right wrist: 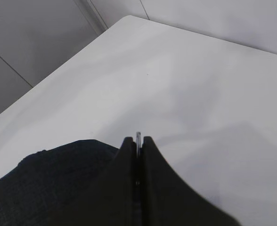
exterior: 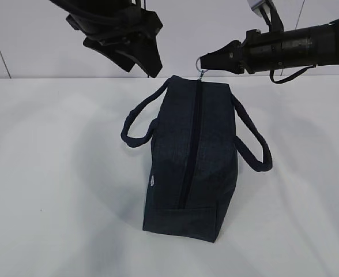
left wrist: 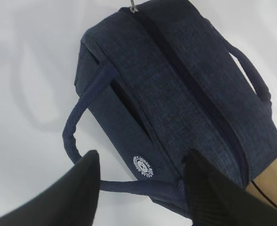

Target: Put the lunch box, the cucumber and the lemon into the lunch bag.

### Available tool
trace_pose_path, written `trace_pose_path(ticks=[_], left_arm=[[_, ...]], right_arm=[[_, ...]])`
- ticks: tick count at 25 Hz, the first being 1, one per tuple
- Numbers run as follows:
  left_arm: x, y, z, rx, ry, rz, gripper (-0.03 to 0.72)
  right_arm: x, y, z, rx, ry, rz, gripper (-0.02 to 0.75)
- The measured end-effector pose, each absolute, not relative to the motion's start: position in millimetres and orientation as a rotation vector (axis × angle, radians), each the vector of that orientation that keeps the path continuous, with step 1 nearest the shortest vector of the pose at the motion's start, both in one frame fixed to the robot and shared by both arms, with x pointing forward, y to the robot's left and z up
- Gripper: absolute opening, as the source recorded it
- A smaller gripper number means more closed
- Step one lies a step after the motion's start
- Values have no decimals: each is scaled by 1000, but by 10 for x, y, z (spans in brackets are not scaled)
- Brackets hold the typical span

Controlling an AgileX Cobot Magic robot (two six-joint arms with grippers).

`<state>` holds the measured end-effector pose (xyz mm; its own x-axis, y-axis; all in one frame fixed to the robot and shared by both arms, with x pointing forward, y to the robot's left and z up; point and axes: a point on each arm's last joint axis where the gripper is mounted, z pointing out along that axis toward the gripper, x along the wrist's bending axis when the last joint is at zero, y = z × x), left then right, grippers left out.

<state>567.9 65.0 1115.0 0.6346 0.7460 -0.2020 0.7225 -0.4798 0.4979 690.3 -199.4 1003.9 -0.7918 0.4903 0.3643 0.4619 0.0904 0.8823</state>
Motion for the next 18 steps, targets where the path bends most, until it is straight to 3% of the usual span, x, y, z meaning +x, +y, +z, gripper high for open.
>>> trace_pose_path(ticks=[18], left_arm=[[5741,490,10891,2288,1191,-144,416]], right_arm=[[6903,-1994,10039,1005,2302,1847,7]])
